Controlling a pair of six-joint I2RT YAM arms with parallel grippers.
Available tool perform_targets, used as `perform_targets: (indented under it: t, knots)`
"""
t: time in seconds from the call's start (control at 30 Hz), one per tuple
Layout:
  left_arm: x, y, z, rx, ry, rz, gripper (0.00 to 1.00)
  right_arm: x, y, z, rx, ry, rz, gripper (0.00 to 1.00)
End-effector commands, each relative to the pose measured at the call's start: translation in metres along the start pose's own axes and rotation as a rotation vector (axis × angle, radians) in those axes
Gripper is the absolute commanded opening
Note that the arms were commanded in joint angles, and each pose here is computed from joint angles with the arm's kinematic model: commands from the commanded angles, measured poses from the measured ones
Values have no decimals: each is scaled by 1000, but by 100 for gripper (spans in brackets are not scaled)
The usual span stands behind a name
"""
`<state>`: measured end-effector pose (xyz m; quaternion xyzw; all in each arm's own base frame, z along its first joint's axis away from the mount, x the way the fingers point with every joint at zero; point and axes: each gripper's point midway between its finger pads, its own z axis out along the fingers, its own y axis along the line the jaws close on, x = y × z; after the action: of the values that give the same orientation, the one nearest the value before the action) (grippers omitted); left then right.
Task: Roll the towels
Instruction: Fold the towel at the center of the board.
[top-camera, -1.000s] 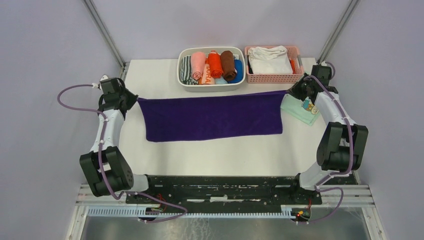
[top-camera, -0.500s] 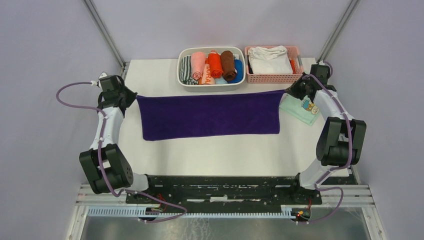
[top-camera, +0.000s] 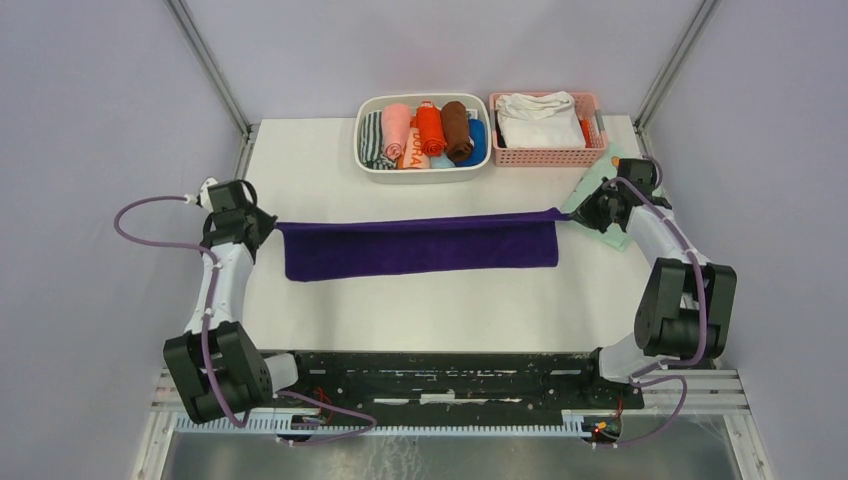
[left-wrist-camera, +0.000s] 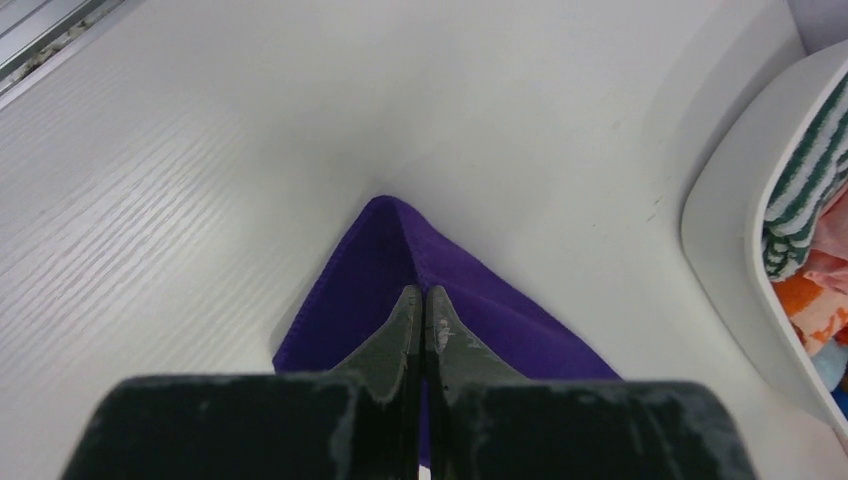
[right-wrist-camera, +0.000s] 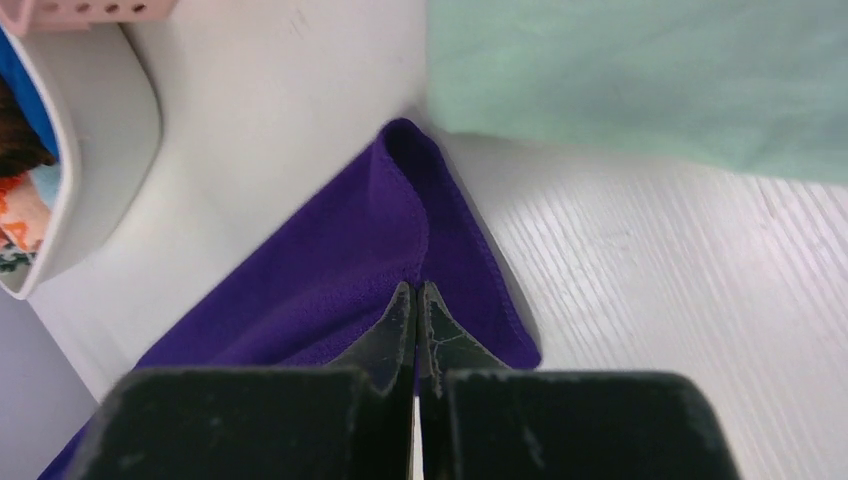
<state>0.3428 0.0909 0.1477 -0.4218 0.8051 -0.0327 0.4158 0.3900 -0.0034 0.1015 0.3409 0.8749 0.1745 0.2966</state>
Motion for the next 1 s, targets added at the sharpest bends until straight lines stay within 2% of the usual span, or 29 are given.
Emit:
perform_targets:
  t: [0.0,0.2,0.4,0.53,0.8,0.97]
  knots:
    - [9,23,-6,-67,-23,-33,3,11,-24,-19,69,-41,-21,0]
    - [49,48,1,-126,51,-84,3,52,-52,-7,99,52,6,0]
    - [68,65,7,-175,84,-111,4,77,-71,7,131,116,21,0]
    - [68,70,8,-201,92,-100,4,81,-74,11,138,138,31,0]
    - [41,53,2,-167,54,-63,4,62,-49,-9,86,112,19,1]
    - [54,63,6,-188,76,-64,7,74,-53,-12,88,149,13,5]
